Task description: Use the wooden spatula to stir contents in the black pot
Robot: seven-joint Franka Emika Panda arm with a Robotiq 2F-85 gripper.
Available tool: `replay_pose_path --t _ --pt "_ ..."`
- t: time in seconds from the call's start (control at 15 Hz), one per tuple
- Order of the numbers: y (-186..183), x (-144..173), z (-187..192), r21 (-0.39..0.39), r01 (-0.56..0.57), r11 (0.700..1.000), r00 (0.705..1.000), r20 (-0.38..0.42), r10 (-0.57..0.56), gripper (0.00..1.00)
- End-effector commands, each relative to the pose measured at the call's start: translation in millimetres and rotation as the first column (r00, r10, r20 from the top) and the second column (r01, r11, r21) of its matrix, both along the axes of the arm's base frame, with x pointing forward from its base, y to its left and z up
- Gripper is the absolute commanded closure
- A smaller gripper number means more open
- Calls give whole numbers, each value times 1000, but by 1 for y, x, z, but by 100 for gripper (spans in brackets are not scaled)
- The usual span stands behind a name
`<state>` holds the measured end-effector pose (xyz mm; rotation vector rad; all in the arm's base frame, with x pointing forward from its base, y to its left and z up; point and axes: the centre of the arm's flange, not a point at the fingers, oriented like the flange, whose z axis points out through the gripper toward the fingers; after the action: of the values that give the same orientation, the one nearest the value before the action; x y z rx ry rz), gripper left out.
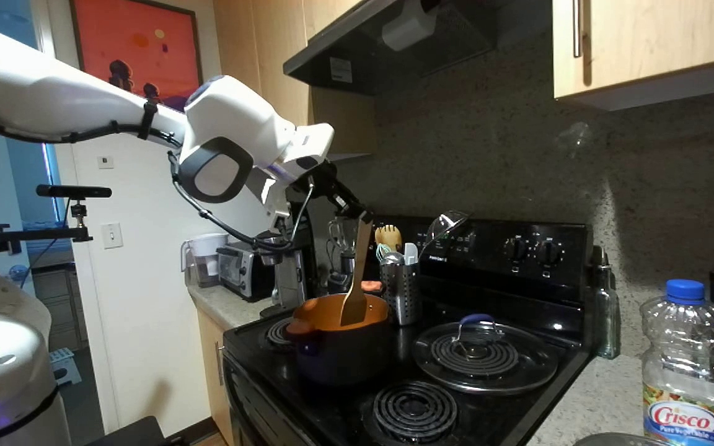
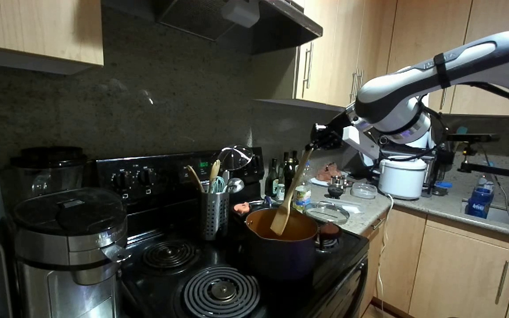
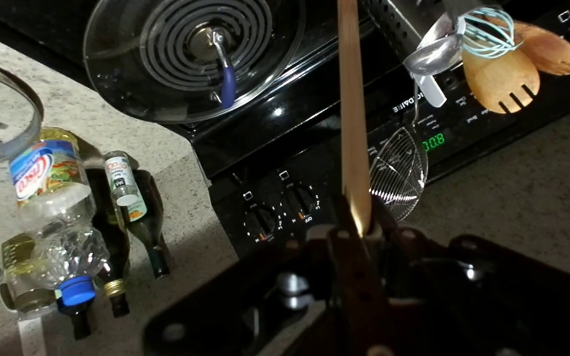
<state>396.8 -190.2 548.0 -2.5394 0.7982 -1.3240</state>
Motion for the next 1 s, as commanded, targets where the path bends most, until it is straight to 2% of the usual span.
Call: replay_pose_path --t 0.0,0.27,0.4,0.73,0.93 --pt "-16 -2 -5 -10 16 1000 1000 8 -16 94" --pt "-34 -11 -11 6 52 999 999 -4 -52 94" --pt "-34 -23 -18 -14 62 998 998 5 -62 94" --pt "-17 -48 -52 -62 12 998 997 -80 -17 94" --pt "-5 -57 -57 -74 -28 997 995 -95 21 94"
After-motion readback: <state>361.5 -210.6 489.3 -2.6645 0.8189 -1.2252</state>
